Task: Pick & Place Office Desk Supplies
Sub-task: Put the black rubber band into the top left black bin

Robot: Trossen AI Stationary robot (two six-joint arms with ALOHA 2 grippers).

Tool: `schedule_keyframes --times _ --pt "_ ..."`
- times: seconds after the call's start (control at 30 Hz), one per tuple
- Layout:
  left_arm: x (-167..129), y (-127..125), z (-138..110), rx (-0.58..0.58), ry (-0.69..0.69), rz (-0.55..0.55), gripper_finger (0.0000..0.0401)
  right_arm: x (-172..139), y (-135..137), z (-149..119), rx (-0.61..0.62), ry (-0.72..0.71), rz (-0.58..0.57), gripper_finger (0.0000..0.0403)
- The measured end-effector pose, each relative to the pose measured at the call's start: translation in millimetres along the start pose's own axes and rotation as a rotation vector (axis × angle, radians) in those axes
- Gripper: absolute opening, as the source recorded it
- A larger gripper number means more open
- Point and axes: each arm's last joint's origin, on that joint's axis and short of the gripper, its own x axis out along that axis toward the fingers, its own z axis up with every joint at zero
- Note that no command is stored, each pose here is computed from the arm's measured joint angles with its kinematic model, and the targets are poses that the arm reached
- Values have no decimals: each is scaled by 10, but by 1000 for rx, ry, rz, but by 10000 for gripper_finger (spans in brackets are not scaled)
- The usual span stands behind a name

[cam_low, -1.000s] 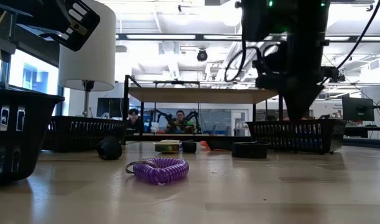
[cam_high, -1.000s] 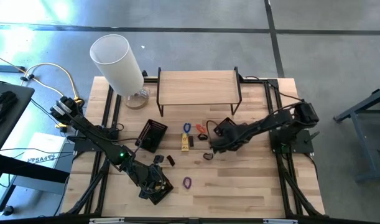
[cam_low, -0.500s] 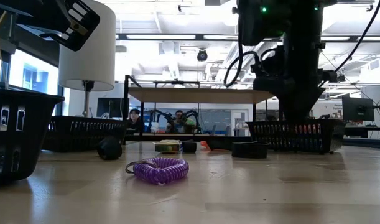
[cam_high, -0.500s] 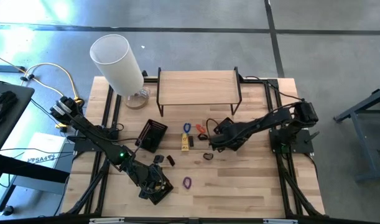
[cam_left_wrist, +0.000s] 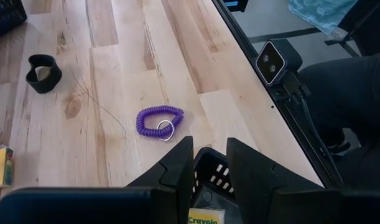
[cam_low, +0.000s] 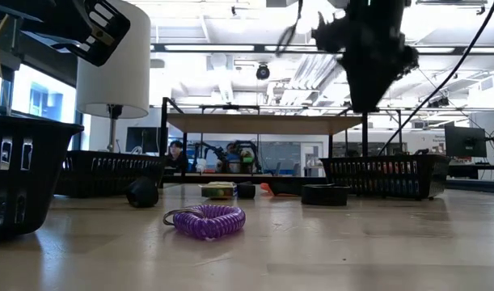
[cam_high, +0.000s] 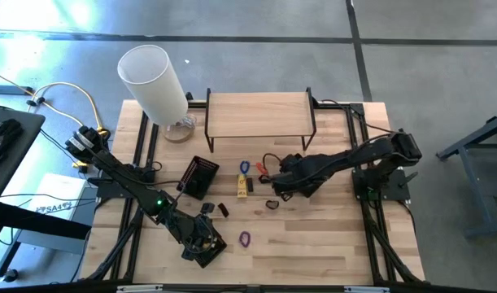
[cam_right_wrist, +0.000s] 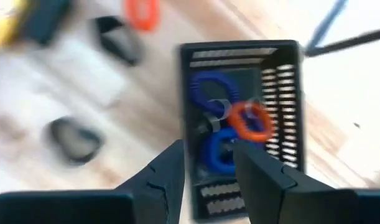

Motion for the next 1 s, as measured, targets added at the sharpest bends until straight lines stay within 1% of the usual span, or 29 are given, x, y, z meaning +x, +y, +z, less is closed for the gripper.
schedule_keyframes --times 0.07,0.2,0.33,0.4,0.5,0.67,0.8,0.9,1.0 --pt "0 -1 0 1 0 -1 93 -102 57 -21 -56 3 77 126" --pt "0 -2 3 0 -4 -1 93 -201 274 -111 -193 -15 282 126" --pt "0 -7 19 -9 -21 -7 93 -240 518 -242 -403 -66 434 126" --pt "-1 -11 33 -13 -35 -11 93 -225 636 -337 -528 -103 465 126" --pt "-1 -12 38 -14 -39 -12 93 -189 770 -457 -677 -154 478 126" --pt "-2 -18 34 -12 -38 -14 93 -32 896 -582 -761 -165 411 126" --pt "-2 -19 37 -25 -41 -15 93 101 959 -592 -800 -181 356 126" --pt "-2 -19 39 -40 -42 -16 93 191 967 -539 -782 -184 316 126" --pt "-3 -20 43 -8 -47 -16 93 226 937 -449 -747 -207 275 122"
